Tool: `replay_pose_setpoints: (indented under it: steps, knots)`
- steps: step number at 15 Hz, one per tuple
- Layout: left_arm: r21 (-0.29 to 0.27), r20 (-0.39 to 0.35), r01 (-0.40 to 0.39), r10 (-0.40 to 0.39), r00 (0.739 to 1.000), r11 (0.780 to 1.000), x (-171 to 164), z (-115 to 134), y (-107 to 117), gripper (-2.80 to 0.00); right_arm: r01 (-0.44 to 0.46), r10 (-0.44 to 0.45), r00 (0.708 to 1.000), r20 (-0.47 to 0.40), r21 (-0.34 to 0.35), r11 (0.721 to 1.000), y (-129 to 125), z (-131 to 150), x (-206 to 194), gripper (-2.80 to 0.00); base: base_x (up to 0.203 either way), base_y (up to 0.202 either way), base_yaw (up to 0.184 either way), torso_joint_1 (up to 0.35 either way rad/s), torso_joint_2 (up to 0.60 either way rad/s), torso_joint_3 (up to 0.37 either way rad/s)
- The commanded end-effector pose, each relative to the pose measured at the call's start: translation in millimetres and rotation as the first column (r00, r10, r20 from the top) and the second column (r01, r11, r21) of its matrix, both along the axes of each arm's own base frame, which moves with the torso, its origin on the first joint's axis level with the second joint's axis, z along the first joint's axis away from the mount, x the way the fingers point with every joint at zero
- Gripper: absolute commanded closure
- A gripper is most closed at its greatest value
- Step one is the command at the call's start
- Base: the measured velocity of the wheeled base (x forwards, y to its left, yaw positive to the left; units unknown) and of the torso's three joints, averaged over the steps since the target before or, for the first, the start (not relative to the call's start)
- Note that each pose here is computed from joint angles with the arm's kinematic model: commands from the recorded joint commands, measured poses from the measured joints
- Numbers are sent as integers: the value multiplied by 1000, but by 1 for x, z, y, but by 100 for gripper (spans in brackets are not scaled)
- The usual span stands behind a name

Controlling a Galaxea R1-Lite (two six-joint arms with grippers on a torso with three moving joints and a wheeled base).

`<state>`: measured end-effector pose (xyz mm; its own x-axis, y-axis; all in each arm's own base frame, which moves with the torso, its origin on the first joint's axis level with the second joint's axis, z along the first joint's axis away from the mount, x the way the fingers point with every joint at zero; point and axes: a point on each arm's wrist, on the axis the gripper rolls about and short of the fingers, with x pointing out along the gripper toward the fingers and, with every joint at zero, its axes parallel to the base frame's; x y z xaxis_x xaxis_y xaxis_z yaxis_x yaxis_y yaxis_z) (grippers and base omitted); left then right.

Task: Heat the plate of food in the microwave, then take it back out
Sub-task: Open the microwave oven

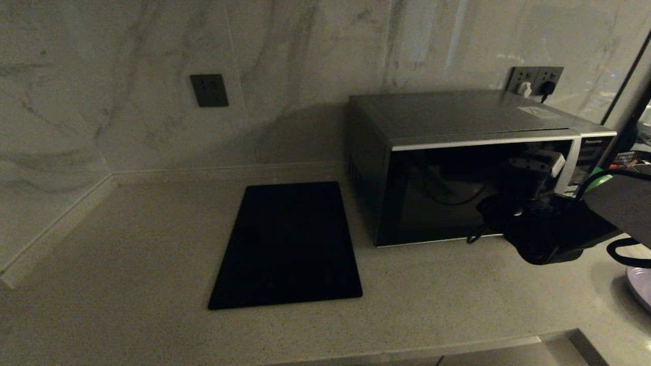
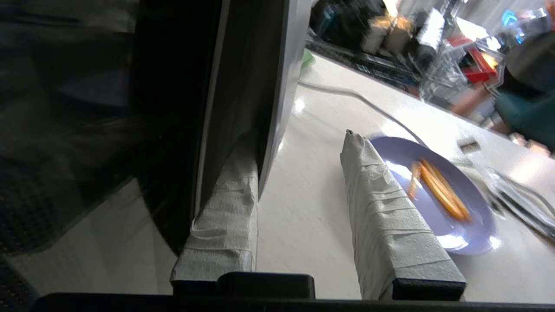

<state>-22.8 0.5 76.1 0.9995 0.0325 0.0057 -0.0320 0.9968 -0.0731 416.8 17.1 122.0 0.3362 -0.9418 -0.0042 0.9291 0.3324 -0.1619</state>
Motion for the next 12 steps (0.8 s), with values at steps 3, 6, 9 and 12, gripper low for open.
replay_pose_setpoints:
  steps: [3,6,9,12]
  knots:
    - [-1,-1,-1,1,1000,1000,0,0,0,0,-27,26,999,35,3,1000,12,7,-6,0,0,0,0,0,0,0]
    - [-1,-1,-1,1,1000,1000,0,0,0,0,-25,25,999,44,4,1000,16,9,-10,0,0,0,0,0,0,0]
    - [-1,-1,-1,1,1000,1000,0,0,0,0,-43,43,997,62,6,999,22,17,-14,0,0,0,0,0,0,0]
    - [-1,-1,-1,1,1000,1000,0,0,0,0,-73,72,996,58,6,997,34,19,-21,0,0,0,0,0,0,0]
